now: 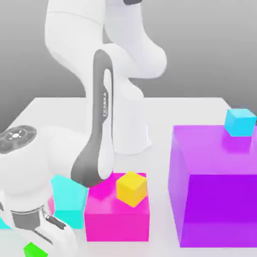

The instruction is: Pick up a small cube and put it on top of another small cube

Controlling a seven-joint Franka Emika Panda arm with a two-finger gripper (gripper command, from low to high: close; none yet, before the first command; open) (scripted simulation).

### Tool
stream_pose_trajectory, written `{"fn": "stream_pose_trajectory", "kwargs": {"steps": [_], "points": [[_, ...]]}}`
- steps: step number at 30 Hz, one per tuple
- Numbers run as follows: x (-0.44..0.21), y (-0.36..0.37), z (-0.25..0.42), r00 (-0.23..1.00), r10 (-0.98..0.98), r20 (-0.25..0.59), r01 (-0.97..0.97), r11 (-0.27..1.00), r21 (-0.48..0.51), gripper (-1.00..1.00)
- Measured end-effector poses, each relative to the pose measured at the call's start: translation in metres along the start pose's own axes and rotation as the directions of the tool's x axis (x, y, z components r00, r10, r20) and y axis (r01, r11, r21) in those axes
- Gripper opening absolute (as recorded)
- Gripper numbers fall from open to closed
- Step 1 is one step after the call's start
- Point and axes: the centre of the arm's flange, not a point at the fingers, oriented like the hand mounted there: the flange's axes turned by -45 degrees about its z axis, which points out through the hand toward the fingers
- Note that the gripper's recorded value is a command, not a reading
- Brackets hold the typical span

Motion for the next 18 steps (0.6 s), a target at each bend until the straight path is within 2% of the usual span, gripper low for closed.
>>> {"fn": "stream_pose_trajectory", "kwargs": {"steps": [6, 18], "points": [[-0.016, -0.002, -0.072, 1.0, -0.008, 0.003, 0.008, 1.0, 0.011, -1.0], [-0.109, -0.006, -0.164, 0.998, -0.062, 0.01, 0.062, 0.998, 0.034, -1.0]]}}
